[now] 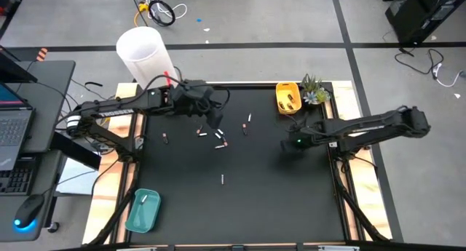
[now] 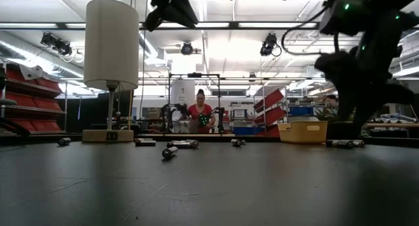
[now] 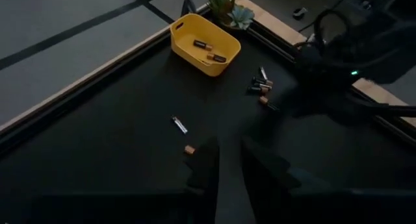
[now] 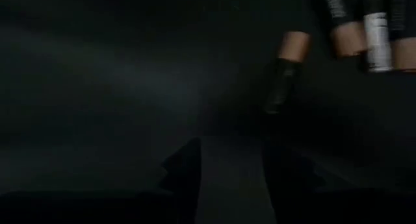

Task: Sort batteries
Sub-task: Put the black battery into the yellow bin

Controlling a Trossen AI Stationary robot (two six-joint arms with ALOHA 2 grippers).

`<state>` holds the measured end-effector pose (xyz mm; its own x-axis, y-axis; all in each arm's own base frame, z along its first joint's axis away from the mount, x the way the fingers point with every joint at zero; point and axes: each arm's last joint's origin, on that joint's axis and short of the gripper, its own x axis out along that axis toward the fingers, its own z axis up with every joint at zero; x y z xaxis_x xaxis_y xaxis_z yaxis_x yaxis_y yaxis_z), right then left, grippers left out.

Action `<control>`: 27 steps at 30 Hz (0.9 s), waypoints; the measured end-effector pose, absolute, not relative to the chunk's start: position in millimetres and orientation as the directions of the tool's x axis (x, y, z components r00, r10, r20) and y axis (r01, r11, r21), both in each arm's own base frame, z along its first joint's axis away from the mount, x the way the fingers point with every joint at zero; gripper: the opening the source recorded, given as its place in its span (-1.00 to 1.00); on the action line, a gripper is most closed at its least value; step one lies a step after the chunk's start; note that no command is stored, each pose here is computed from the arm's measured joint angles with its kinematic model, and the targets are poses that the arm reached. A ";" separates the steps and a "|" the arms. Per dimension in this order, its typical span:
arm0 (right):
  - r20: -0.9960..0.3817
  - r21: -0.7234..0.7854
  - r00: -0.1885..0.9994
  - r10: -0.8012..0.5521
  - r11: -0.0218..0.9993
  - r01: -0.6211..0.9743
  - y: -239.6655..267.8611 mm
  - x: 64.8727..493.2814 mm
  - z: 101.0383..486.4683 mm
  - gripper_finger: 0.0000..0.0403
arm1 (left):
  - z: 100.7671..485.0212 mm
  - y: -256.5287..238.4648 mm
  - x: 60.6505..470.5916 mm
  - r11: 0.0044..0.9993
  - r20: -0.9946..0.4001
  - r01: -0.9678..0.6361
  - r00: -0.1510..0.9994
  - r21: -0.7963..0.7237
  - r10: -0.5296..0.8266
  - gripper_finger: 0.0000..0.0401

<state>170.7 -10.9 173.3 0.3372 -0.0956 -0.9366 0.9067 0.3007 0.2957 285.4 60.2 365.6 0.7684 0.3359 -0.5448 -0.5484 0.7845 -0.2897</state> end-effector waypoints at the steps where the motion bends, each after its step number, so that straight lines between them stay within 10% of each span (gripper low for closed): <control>1: -0.941 0.276 0.319 -0.110 0.292 0.916 -11.1 171.8 172.0 -0.25 | 365.7 59.6 285.5 0.786 -0.545 -0.546 0.770 -0.290 0.334 -0.61; 27: -0.950 0.128 0.178 -0.256 0.198 0.972 -23.3 192.9 143.5 -0.26 | 368.5 51.0 270.0 0.823 -0.599 -0.495 0.759 -0.279 0.253 -0.61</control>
<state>192.9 -23.3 143.5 0.1777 -0.2563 -0.9501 0.9718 0.1977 0.1284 270.0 51.0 368.5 0.7594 0.2533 -0.5992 -0.4949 0.8228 -0.2794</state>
